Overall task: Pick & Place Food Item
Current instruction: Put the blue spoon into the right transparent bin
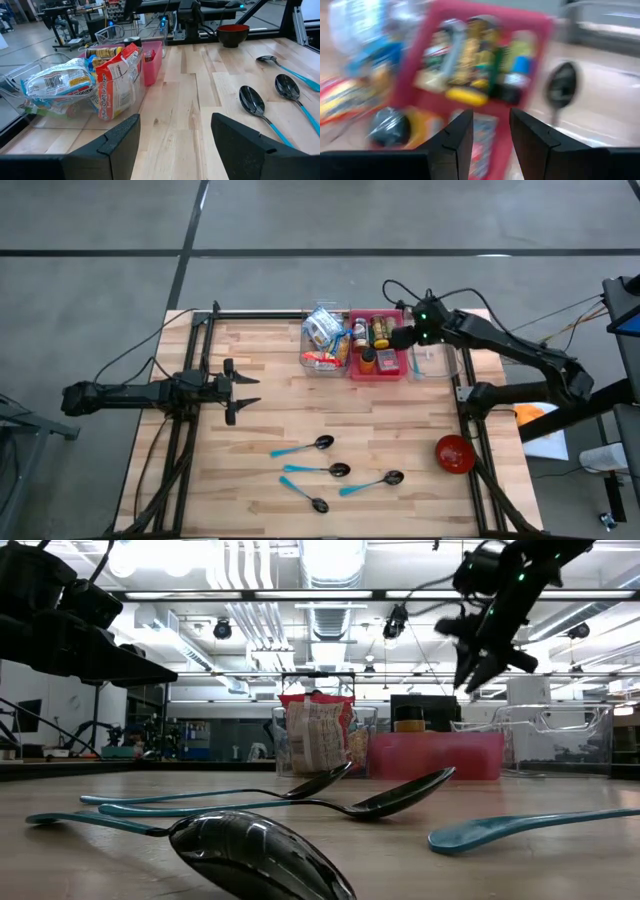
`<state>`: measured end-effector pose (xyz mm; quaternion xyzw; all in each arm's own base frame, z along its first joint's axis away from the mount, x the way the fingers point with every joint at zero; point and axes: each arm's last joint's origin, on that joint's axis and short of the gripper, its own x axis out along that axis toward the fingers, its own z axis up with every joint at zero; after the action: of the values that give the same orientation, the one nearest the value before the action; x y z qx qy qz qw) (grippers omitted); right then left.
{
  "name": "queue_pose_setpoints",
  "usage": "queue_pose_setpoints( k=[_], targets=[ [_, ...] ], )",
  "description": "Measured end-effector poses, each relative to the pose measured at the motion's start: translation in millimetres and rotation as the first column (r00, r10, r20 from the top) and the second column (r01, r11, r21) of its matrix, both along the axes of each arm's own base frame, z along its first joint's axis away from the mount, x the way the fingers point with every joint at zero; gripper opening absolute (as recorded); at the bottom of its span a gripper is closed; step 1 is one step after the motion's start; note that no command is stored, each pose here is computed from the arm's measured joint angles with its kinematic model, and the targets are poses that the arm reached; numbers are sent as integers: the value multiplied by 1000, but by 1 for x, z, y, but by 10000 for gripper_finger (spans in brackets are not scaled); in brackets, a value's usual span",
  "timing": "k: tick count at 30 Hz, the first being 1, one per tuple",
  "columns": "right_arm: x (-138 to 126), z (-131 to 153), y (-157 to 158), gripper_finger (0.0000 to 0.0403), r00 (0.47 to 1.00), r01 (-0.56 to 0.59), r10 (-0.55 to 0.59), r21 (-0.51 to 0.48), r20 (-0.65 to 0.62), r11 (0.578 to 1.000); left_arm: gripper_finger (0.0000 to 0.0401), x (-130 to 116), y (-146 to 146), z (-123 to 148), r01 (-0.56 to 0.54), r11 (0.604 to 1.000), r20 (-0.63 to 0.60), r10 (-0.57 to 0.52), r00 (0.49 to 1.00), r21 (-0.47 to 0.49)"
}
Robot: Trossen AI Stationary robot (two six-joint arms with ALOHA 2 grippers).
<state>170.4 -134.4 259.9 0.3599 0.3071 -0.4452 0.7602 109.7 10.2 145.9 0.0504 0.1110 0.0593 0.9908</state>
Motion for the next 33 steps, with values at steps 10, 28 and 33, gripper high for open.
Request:
queue_pose_setpoints(
  k=[10,28,33],
  targets=[
    [28,7,65,125,925,-378,378,-1,48,926,244,0,0,0,0,1000,0,0,1000,0],
    [63,-40,220,125,600,-797,784,-31,-159,604,244,0,0,0,-1,1000,0,1,1000,-3],
    [67,-56,242,125,520,-848,839,17,-159,529,244,0,0,0,-1,1000,1,1,1000,-3]
  ],
)
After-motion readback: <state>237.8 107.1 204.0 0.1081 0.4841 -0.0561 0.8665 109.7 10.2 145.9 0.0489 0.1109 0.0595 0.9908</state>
